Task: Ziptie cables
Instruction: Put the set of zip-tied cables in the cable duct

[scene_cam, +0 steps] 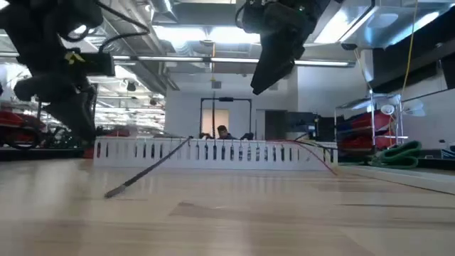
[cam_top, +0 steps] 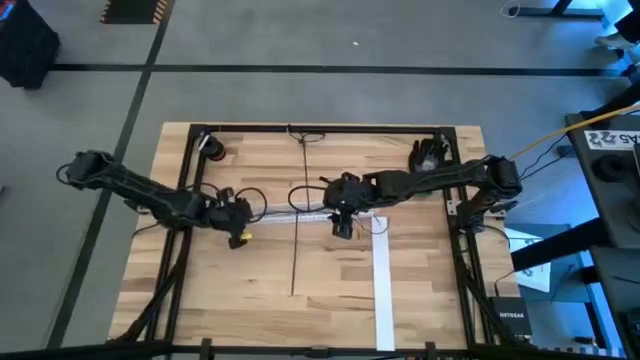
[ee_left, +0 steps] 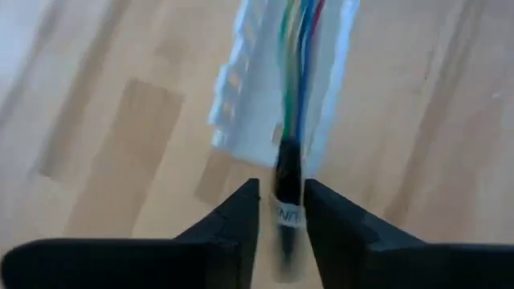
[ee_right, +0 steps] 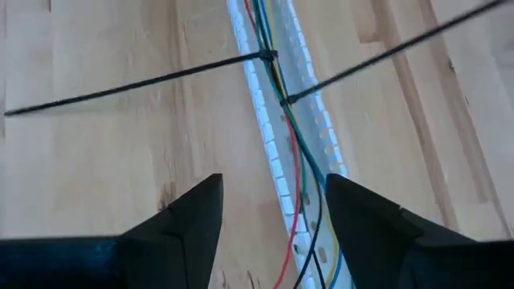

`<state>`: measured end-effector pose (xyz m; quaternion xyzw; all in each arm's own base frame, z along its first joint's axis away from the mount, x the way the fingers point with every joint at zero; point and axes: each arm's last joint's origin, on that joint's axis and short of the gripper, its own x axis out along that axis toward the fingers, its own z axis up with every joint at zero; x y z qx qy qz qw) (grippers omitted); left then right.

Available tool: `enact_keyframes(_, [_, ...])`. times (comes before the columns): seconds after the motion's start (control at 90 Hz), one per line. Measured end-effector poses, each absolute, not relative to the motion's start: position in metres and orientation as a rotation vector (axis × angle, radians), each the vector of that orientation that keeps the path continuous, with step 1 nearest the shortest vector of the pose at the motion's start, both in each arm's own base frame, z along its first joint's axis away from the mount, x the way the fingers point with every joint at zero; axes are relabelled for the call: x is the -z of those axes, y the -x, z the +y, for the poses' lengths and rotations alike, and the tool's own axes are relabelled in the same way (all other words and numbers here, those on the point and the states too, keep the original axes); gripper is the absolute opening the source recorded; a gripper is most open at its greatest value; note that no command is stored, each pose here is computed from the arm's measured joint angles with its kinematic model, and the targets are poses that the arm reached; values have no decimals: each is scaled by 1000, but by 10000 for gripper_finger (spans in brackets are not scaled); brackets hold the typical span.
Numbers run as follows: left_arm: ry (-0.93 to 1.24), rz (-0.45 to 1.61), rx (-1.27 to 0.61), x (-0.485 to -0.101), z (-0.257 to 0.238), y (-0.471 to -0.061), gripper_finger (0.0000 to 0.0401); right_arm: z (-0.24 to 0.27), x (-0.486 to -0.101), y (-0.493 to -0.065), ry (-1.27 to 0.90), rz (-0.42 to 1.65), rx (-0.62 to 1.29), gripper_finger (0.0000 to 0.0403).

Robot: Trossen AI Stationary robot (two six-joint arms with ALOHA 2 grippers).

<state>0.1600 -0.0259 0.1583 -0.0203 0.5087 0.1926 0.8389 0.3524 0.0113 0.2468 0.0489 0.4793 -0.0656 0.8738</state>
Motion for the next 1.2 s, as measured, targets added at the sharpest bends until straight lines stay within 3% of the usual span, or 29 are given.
enact_keyframes(0.111, [89, 1156, -398, -160, -23, -155, 148, 11, -247, -351, -101, 1008, 139, 213])
enact_keyframes(0.256, [196, 1134, -350, -189, -26, -164, 168, 11, -251, -347, -100, 1020, 140, 213])
enact_keyframes(0.456, [196, 846, -220, -226, -32, -188, 161, 11, -269, -335, -86, 987, 125, 213])
enact_keyframes(0.622, [196, 701, -110, -232, -30, -211, 149, 5, -272, -322, -33, 955, 103, 213])
enact_keyframes(0.767, [227, 728, -87, -224, -25, -230, 139, -3, -254, -319, -7, 912, 104, 213])
enact_keyframes(0.933, [189, 723, -99, -240, -20, -264, 132, -10, -218, -319, 51, 881, 88, 213])
enact_keyframes(1.2, [199, 947, -153, -216, -17, -303, 131, -27, -198, -323, 87, 830, 126, 213])
